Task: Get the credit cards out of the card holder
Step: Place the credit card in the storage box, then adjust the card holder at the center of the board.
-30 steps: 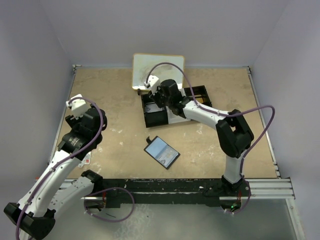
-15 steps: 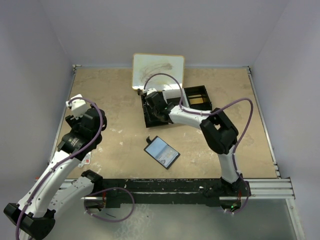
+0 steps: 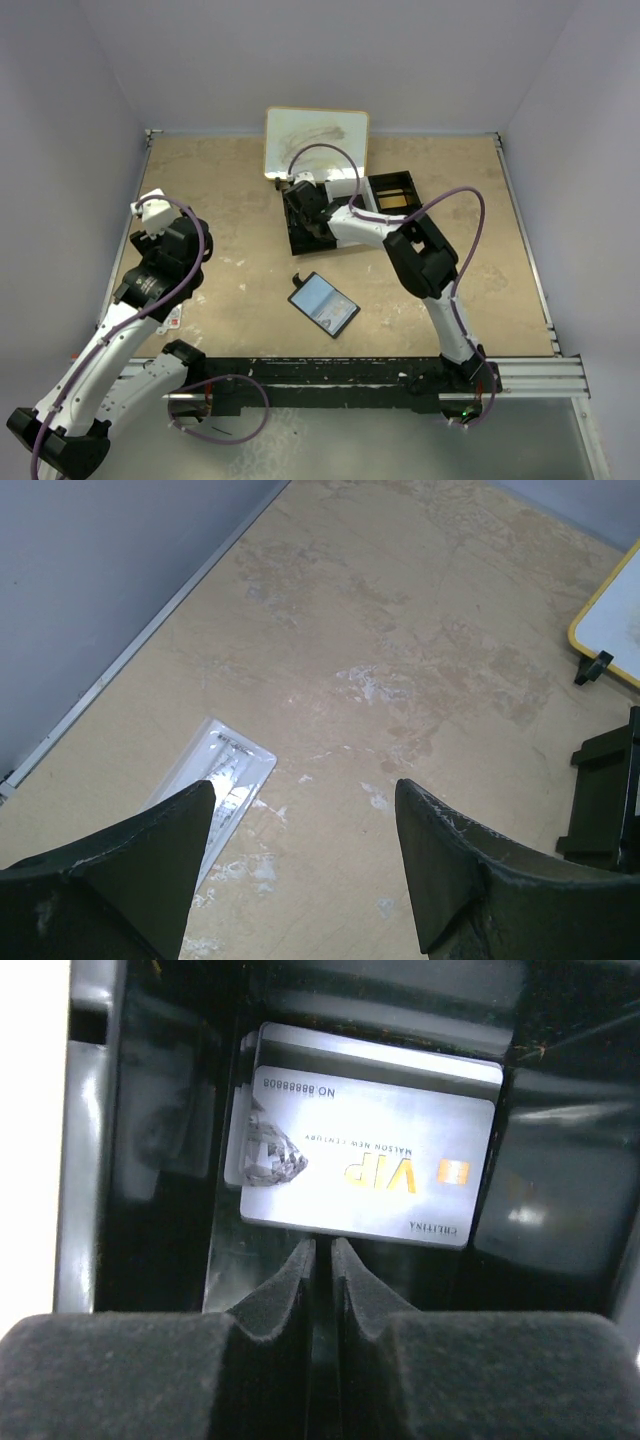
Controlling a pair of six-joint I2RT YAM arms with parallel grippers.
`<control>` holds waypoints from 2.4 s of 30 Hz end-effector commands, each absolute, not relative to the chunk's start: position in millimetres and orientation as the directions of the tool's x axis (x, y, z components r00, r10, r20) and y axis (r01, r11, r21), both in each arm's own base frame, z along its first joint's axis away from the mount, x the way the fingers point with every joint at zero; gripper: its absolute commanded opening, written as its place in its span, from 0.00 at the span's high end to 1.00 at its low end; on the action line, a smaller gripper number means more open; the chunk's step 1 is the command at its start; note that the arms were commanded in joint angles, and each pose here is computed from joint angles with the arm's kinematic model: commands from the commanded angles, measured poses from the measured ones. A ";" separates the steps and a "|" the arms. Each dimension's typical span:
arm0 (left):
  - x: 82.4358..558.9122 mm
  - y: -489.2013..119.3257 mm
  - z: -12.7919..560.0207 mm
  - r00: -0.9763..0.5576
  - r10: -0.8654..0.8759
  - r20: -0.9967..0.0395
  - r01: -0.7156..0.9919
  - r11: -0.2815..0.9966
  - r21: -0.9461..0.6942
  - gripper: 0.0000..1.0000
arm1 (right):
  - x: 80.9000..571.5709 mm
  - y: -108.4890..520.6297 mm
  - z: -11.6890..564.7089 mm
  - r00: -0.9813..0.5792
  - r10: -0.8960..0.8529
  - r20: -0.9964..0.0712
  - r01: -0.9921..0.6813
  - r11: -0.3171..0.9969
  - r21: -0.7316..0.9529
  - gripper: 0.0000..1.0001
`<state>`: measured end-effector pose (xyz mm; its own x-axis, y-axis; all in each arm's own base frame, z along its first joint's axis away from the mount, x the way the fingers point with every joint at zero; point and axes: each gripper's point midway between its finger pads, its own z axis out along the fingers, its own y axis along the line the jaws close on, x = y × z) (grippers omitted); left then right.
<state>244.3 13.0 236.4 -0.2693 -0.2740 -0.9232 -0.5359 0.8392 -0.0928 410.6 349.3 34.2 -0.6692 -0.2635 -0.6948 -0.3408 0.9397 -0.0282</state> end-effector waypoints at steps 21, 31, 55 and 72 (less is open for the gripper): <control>243.5 15.9 236.0 -0.266 -0.271 -0.925 -0.547 0.833 -0.087 0.30 | 437.8 362.7 45.3 -0.639 -0.163 -0.751 -0.255 0.967 0.007 0.71; 243.6 14.8 235.3 -0.272 -0.270 -0.924 -0.541 0.837 -0.086 0.30 | 420.6 351.7 167.9 -0.502 -0.072 -0.862 -0.312 0.944 0.103 0.60; 240.7 -135.4 158.1 -0.605 -0.513 -0.608 -0.108 0.810 -0.576 0.32 | 221.9 259.2 65.4 -0.758 0.017 -0.652 -0.319 0.862 0.394 0.41; 181.5 -206.1 67.4 -0.771 -0.445 -0.455 -0.111 0.798 -0.592 0.34 | 143.1 291.5 22.1 -0.887 -0.048 -0.459 -0.335 0.751 0.569 0.49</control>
